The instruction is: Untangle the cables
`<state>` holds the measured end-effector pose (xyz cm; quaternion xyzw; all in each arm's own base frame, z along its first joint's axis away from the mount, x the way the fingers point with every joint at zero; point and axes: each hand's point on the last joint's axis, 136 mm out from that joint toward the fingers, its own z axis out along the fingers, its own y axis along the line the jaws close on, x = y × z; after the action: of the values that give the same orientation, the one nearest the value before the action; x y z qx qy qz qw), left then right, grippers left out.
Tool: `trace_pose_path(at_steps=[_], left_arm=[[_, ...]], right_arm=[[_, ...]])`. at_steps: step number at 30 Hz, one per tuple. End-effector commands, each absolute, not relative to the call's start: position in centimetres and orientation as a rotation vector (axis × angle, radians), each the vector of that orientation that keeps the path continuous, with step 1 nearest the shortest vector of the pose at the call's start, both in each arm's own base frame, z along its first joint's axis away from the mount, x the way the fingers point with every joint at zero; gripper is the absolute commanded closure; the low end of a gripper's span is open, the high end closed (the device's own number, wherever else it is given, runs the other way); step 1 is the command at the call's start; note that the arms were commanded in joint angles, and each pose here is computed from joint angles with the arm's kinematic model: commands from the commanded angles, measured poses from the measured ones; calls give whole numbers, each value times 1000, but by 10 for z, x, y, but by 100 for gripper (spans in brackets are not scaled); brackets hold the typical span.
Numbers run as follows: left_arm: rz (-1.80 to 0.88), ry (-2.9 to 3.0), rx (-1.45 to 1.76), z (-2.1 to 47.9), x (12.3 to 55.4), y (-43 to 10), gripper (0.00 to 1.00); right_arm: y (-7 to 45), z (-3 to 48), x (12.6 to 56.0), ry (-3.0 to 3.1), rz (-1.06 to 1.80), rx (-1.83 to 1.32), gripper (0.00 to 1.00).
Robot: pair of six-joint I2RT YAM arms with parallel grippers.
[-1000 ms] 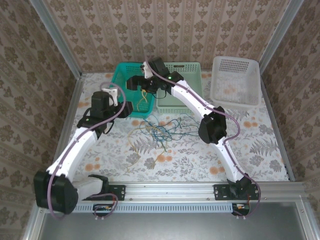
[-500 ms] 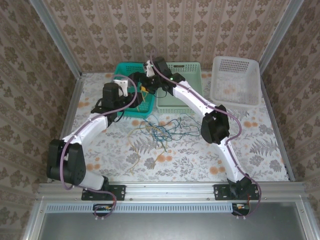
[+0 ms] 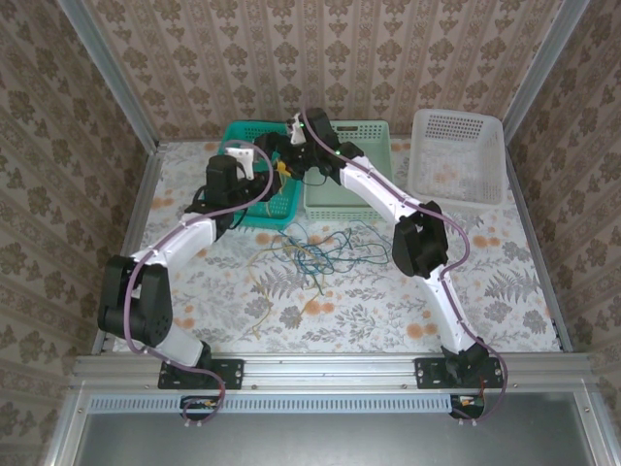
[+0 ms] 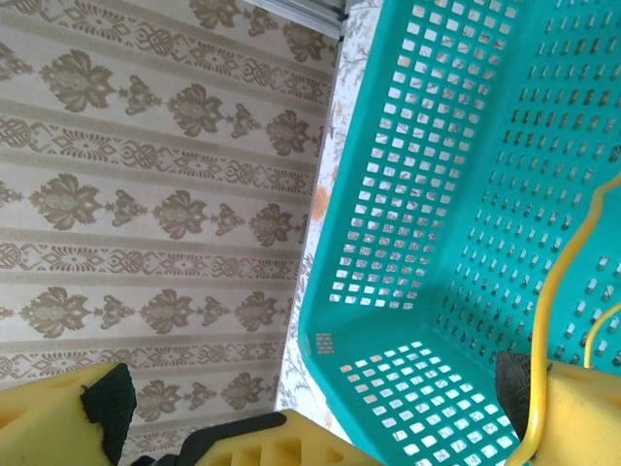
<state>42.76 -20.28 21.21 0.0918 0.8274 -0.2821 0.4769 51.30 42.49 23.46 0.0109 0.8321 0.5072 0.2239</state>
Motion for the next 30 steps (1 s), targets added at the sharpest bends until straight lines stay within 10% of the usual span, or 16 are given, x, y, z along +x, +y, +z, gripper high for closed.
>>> trace_pose_path(at_steps=[1, 30], left_arm=[[-637, 1989, 241, 218, 406, -201, 55], [-684, 1774, 99, 223, 410, -198, 52]], right_arm=[[427, 295, 496, 2180, 1455, -68, 0], [436, 303, 501, 2133, 1562, -18, 3]])
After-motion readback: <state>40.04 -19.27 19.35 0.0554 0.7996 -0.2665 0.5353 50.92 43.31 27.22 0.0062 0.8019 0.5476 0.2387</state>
